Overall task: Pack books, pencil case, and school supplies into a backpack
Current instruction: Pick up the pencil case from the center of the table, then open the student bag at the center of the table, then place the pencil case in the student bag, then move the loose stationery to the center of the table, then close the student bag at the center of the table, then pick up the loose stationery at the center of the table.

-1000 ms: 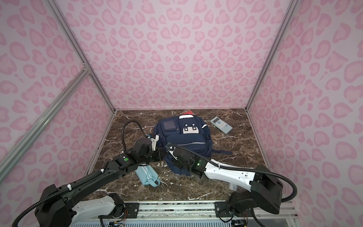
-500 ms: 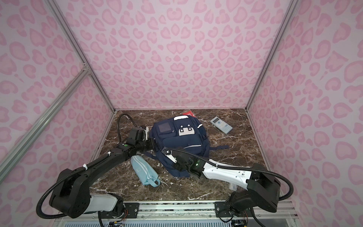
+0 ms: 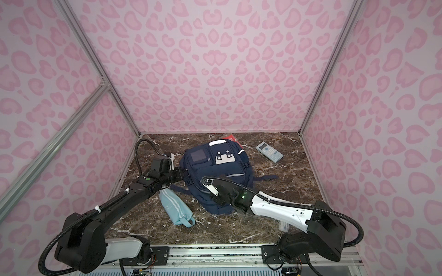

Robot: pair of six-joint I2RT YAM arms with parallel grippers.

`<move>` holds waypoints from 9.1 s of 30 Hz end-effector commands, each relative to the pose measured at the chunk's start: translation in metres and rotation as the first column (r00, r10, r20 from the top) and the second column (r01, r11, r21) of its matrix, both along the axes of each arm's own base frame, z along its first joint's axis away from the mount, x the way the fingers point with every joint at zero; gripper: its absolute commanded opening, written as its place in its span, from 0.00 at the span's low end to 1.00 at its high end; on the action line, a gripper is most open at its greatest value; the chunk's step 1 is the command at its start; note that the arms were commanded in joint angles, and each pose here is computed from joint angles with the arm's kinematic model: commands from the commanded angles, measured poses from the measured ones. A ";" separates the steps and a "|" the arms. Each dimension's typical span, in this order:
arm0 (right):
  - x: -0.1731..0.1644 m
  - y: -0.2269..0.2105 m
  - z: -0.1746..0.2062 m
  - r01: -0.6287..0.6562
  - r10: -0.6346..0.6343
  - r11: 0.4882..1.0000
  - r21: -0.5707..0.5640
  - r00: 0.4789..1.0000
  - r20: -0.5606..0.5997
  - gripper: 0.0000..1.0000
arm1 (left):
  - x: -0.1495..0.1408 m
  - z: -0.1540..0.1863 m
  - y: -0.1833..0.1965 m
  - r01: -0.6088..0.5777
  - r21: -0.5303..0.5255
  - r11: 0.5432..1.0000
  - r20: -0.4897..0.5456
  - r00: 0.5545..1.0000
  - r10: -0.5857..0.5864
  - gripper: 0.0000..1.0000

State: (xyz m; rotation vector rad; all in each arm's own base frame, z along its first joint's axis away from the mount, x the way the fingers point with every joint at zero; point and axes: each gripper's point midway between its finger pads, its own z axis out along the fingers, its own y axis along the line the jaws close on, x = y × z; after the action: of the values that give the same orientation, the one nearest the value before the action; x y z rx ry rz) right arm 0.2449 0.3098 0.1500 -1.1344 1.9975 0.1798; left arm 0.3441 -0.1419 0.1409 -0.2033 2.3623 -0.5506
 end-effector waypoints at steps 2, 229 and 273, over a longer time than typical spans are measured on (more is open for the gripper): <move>-0.015 0.006 0.011 0.187 -0.163 0.962 0.201 0.978 -0.129 1.00 | -0.014 0.016 0.020 -0.091 0.028 0.995 0.005 0.996 0.091 0.82; 0.104 -0.154 -0.080 0.739 -0.598 0.669 -0.078 0.473 -0.647 0.70 | -0.096 0.087 -0.056 0.337 0.012 0.942 0.091 0.937 -0.336 0.03; 0.035 -0.203 -0.150 0.873 -0.391 0.476 0.108 0.319 -0.864 0.48 | -0.061 -0.136 -0.284 0.414 0.238 0.879 -0.237 0.902 -0.361 0.03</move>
State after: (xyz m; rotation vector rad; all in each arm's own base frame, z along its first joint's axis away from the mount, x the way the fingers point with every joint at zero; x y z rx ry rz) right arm 0.3072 0.1116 0.0241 0.3062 2.5458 0.9025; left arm 0.2869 -0.4364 0.0201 0.3992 2.6052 -0.4380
